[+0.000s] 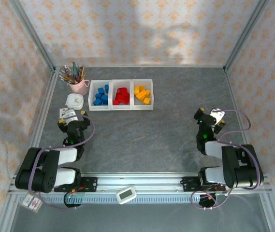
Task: Sort the legos into containers by color
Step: Reset both arms
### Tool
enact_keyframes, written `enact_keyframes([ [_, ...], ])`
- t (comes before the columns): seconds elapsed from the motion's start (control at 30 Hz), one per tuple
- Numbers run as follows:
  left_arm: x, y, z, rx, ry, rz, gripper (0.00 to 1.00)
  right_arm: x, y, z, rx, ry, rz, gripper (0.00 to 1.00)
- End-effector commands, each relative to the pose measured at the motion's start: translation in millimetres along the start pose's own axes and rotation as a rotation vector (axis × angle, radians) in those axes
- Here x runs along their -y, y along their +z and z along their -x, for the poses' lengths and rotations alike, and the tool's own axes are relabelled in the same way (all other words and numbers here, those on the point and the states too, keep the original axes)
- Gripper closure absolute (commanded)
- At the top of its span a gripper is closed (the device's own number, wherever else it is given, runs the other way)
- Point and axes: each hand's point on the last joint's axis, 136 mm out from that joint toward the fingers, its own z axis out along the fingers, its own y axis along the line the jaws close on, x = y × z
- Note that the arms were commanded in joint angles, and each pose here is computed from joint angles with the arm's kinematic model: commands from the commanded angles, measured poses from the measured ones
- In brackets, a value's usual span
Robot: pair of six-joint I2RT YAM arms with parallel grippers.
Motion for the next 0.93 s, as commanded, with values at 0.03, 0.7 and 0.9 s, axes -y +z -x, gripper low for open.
enact_keyframes([
  [0.03,30.3,10.4,46.0,0.174,-0.024,-0.159,0.00,-36.1,-5.5,30.9,0.157,0.027,0.248,0.00],
  [0.7,25.9,22.0,32.2,0.158,-0.029,-0.120,0.00,-58.7,5.9,9.4,0.106,-0.070,0.292,0.00],
  [0.9,29.1,22.5,31.4,0.152,-0.020,-0.135,0.00,-62.6,5.0,8.2,0.097,-0.076,0.329,0.00],
])
